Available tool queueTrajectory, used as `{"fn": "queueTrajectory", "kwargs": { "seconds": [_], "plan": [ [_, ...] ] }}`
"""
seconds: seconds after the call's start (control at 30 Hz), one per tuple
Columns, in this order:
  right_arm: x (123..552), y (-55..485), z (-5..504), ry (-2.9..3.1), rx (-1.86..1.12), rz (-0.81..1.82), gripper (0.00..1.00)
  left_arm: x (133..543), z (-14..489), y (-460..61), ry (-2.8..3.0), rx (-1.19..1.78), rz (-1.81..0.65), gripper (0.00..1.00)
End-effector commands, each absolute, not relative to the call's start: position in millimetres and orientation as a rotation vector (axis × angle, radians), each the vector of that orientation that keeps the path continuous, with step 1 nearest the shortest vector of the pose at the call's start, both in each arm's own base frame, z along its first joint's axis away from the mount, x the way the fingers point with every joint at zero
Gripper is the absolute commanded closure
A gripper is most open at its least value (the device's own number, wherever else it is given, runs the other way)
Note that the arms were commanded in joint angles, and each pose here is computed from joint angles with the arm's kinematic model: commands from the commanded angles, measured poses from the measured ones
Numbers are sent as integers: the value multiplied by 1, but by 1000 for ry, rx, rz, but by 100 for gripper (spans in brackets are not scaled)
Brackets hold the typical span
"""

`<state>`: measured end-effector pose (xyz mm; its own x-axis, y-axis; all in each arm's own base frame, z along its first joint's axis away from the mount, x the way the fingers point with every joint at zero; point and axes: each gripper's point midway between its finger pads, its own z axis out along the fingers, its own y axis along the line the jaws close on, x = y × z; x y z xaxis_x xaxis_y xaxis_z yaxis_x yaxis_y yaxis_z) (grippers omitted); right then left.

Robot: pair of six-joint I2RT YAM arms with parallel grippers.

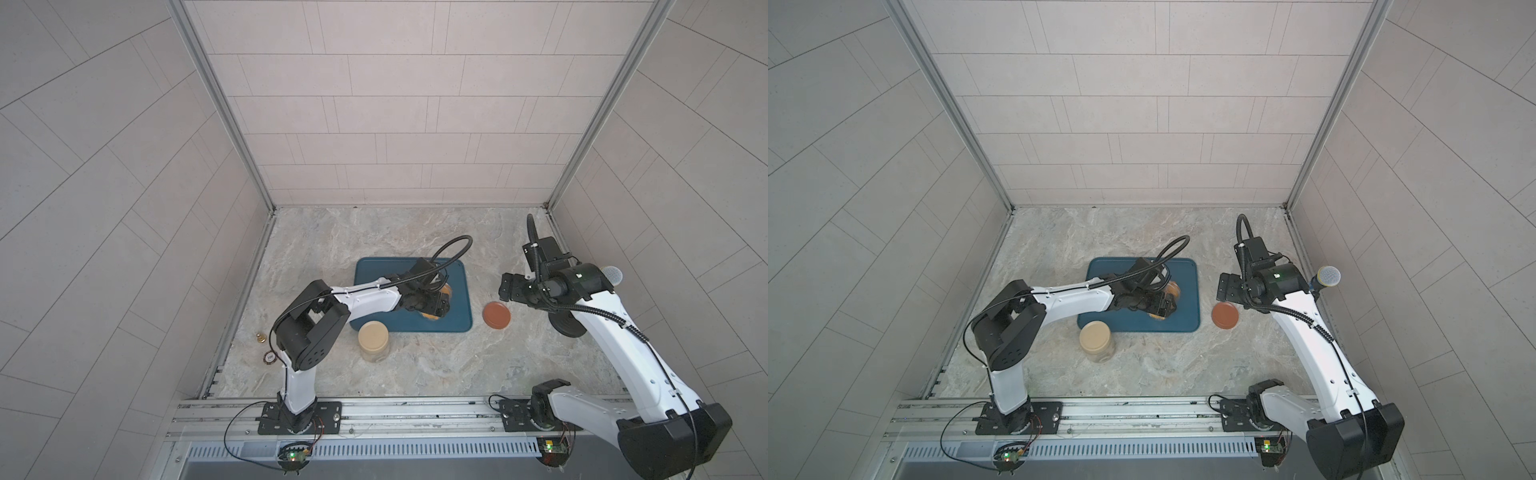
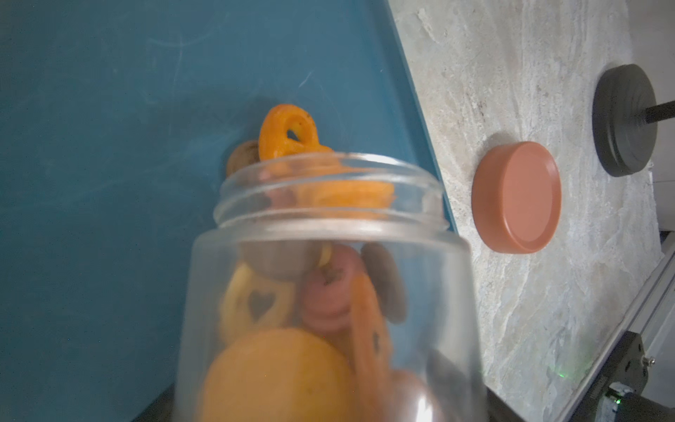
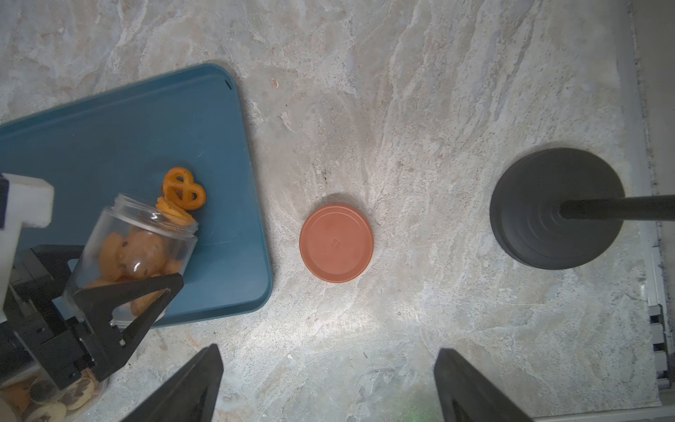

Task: Pour the cookies out of the jar
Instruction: Pour the cookies in the jar onto the tray.

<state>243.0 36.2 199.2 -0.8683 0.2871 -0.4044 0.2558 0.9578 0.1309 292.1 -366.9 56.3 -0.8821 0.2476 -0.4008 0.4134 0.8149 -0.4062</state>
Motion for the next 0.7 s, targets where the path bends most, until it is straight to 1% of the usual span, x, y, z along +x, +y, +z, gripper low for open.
{"fn": "queueTrajectory", "kwargs": {
  "seconds": [0.0,0.1,0.2,0.37,0.57,0.67],
  "plan": [
    [238,30,208,2664,408,83,5,287,55,-364,2754,449,-672,100],
    [237,30,210,2663,408,83,5,284,58,-366,2795,407,-677,100],
    [236,29,212,2663,407,78,5,281,69,-362,2870,294,-659,100],
    [236,29,212,2662,414,76,5,272,90,-368,2927,47,-777,100],
    [235,30,214,2658,424,88,5,268,81,-365,2987,-26,-742,100],
    [233,29,217,2655,421,84,5,265,95,-371,2967,-58,-794,100]
  ]
}}
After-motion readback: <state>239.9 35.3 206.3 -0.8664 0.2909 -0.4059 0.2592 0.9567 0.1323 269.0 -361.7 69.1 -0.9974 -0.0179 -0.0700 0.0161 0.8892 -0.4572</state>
